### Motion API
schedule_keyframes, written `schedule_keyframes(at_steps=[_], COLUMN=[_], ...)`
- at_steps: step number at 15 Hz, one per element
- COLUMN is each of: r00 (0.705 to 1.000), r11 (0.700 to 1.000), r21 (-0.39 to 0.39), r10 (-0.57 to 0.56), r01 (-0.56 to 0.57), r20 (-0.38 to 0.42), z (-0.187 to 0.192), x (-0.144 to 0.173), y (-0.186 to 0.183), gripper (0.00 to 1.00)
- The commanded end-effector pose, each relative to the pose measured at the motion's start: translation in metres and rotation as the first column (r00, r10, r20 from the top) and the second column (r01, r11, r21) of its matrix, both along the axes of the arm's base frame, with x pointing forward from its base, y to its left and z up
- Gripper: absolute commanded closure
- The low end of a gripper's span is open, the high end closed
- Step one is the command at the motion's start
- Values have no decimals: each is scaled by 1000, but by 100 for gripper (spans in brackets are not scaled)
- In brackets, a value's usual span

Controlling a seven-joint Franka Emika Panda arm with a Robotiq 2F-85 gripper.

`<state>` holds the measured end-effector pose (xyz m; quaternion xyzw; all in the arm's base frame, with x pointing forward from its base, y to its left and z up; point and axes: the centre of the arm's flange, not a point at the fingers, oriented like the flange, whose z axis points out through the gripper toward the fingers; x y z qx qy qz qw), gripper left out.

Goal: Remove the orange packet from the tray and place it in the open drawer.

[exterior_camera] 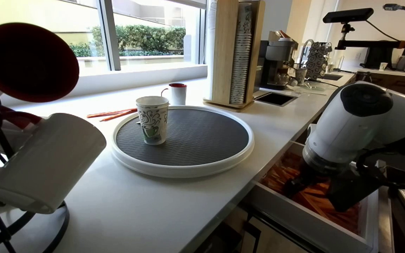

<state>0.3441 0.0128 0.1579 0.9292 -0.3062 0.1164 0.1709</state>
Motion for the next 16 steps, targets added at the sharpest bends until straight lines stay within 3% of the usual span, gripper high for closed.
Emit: schedule_keyframes(at_steps=[1,7,13,14,15,16], r00=[999,981,911,897,885,874], r11=[999,985,912,898,884,872], r21=[18,-21,-54,-53,-60,-64], r10=[33,167,399,431,458,481], r01=[-32,-170,-406,-437,-463,-485], r20=[-42,-95,-104,-92,-81,-78], z=[-1,-6,-5,-5,-6,-6], x=[-23,-25,-22,-21,-20,-19], y=[-8,-13,-9,-8,-7,-6], gripper=[0,0,0,2,26,27])
